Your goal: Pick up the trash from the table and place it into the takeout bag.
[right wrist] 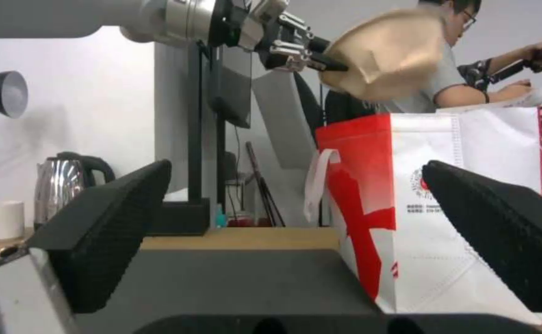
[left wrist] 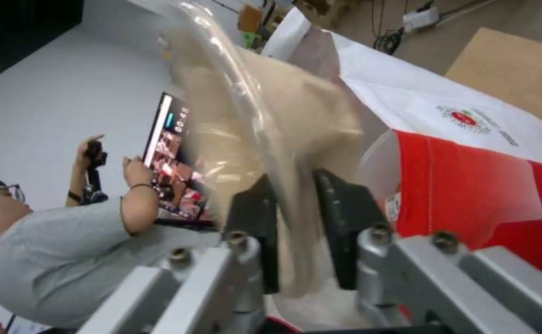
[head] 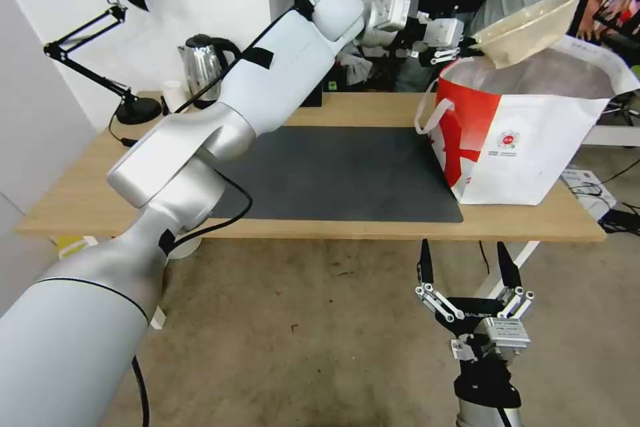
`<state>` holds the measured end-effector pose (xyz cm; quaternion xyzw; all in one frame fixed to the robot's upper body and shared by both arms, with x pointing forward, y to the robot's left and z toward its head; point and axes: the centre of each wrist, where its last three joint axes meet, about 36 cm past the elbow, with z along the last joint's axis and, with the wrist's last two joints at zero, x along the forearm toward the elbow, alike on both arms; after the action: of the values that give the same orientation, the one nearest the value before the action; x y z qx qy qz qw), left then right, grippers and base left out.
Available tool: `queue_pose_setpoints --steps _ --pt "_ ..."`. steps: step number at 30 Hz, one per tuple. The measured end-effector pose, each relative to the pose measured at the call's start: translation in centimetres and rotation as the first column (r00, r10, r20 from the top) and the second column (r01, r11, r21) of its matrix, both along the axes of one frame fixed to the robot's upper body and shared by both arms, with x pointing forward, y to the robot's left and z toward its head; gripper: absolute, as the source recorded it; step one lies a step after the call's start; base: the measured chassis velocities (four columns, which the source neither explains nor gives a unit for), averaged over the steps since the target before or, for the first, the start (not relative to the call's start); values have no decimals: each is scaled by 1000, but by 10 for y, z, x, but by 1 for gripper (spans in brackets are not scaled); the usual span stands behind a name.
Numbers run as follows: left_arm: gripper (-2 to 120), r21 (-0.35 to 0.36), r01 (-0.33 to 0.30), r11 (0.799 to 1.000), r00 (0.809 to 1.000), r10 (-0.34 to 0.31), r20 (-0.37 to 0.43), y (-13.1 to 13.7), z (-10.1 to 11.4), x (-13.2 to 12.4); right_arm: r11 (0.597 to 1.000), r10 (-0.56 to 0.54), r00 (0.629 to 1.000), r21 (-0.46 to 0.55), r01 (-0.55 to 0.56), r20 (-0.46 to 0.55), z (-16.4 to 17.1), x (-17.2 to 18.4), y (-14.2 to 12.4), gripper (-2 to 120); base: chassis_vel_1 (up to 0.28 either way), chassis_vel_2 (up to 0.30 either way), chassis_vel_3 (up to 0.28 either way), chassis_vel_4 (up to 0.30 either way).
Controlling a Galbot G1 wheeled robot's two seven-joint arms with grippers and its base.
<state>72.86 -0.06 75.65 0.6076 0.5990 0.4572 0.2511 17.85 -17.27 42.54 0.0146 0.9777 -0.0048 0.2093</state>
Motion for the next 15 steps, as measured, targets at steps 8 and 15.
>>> queue_pose_setpoints --steps 8,15 --pt "51 -1 2 1000 1000 -2 3 0 0 0 1000 0 1000 0 0 0 0 0 0 100 0 0 0 0" --pt "74 -5 4 1000 1000 -3 10 4 2 0 1000 0 1000 0 0 0 0 0 0 100 0 0 0 0"
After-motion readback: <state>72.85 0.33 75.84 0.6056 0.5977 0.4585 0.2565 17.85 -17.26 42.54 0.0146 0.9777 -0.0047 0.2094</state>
